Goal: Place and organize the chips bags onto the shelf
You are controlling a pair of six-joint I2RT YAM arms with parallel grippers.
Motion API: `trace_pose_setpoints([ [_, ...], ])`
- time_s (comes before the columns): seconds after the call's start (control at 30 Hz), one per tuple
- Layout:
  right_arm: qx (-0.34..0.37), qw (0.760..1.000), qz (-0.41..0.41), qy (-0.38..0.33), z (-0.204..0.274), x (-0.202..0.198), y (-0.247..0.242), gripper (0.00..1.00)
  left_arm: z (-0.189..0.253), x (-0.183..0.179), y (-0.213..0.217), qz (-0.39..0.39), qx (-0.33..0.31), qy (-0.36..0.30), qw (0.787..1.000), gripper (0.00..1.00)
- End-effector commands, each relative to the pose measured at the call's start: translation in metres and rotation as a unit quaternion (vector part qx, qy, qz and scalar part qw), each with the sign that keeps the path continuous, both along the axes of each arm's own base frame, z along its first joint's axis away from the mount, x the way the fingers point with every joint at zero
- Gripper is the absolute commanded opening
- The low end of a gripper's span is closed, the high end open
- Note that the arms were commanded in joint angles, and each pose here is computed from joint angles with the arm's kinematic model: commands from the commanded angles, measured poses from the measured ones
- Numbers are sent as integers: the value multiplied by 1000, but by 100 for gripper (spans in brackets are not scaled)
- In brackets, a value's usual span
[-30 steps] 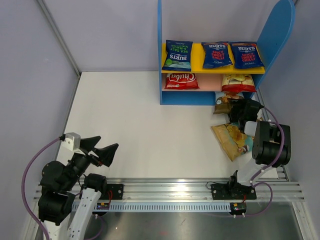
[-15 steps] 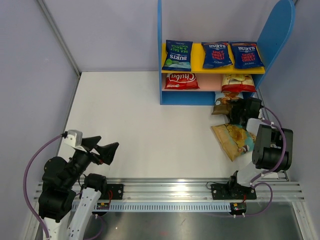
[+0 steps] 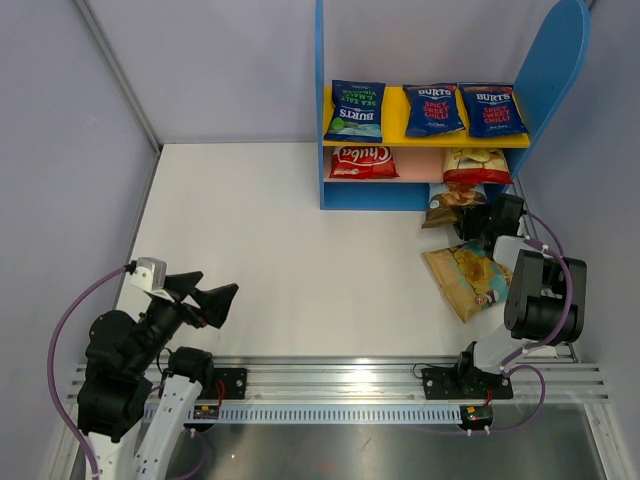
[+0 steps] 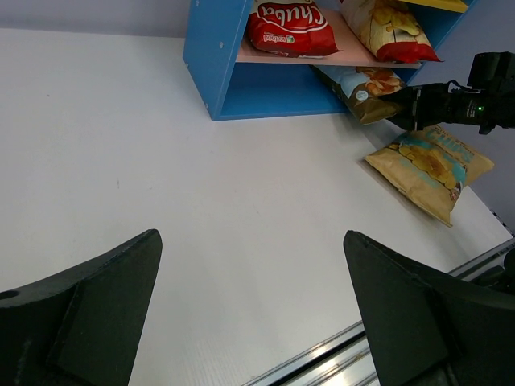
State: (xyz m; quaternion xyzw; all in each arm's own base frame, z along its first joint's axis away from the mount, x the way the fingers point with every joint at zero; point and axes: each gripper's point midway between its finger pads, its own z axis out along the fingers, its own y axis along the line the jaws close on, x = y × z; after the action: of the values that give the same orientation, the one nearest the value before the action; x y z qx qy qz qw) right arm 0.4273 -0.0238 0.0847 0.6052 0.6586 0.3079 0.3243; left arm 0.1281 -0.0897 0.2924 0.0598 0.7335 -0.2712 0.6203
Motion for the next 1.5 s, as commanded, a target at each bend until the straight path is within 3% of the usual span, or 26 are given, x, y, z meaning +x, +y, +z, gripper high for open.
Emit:
trace_pose_setpoints([
  [0.0,-6,999,-11,-43,27,15,-7,46,9,2,0,2,-1,-7,1000,99],
  [0.27,-4,999,-16,-45,16,36,-13,43,8,3,1,4,-1,-6,1000,99],
  [0.63,23,992,-35,-116,8,58,-16,46,8,3,0,3,-3,-7,1000,99],
  [1.1,12,995,-23,-93,1,35,-10,76,10,2,0,2,-2,-10,1000,99],
  [1.47,-2,998,-6,-62,12,17,-5,80,11,0,0,2,-3,-13,1000,99],
])
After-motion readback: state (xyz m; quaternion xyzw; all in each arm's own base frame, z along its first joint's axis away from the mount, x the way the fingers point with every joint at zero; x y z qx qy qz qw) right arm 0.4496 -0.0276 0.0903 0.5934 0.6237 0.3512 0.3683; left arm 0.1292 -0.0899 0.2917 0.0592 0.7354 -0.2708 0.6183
